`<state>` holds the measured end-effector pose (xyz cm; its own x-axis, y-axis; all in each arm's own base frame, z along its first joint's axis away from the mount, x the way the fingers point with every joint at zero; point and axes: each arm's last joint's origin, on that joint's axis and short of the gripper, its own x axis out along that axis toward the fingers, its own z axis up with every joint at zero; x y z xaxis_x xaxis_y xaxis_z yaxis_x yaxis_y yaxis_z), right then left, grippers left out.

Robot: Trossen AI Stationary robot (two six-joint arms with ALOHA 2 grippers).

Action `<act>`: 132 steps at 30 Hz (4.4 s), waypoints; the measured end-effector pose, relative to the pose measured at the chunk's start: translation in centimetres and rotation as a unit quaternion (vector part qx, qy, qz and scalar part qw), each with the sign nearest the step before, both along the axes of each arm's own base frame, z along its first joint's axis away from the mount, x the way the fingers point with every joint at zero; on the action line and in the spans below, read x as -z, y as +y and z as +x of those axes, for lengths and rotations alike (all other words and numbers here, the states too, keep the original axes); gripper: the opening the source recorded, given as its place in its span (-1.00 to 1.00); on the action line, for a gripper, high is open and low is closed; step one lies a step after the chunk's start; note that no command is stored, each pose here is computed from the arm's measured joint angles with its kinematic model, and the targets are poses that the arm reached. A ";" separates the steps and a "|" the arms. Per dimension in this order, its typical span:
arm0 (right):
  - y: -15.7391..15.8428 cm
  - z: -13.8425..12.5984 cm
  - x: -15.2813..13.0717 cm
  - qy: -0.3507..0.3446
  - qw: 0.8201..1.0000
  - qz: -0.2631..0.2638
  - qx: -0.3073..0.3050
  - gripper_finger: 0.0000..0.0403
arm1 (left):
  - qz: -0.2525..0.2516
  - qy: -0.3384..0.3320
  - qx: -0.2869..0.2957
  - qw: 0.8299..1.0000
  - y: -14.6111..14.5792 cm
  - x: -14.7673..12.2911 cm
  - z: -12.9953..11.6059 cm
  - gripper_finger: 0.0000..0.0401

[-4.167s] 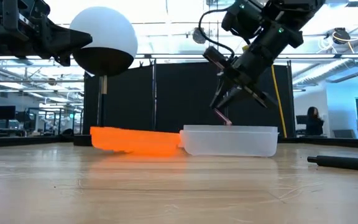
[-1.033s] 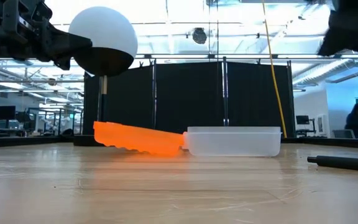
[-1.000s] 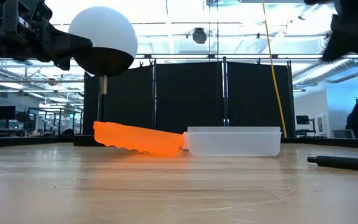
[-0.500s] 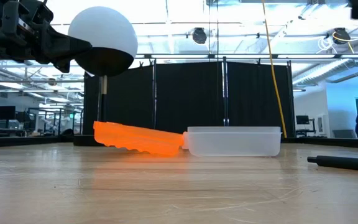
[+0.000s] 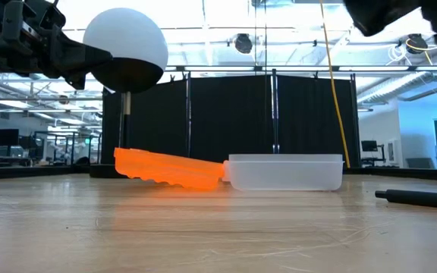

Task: Pick & place school supplies into a supply box
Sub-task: Put the black pen into the orange supply box, then return to Home Position

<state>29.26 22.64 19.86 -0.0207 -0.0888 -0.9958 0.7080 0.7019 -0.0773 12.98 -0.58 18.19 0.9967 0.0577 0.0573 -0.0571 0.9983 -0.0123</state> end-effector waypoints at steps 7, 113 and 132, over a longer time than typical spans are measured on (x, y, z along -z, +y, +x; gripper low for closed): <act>0.0 0.8 0.1 -0.016 0.999 0.032 -0.004 -0.64 | 0.009 0.000 -0.001 1.000 0.0 0.0 0.0 -0.77; -24.0 5.4 6.0 -0.227 0.934 0.150 0.232 -0.88 | 0.013 0.005 0.003 1.000 0.0 0.1 0.0 -0.77; -24.1 4.2 0.9 -0.307 0.935 0.080 0.157 -0.35 | -0.003 0.004 0.023 1.000 -0.1 0.1 0.0 -0.77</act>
<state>33.42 -1.47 18.96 0.5598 -0.0238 -0.8283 0.7572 0.4207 0.4997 12.98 -0.71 18.10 0.9987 0.0123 0.0499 -0.0114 0.9998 -0.0191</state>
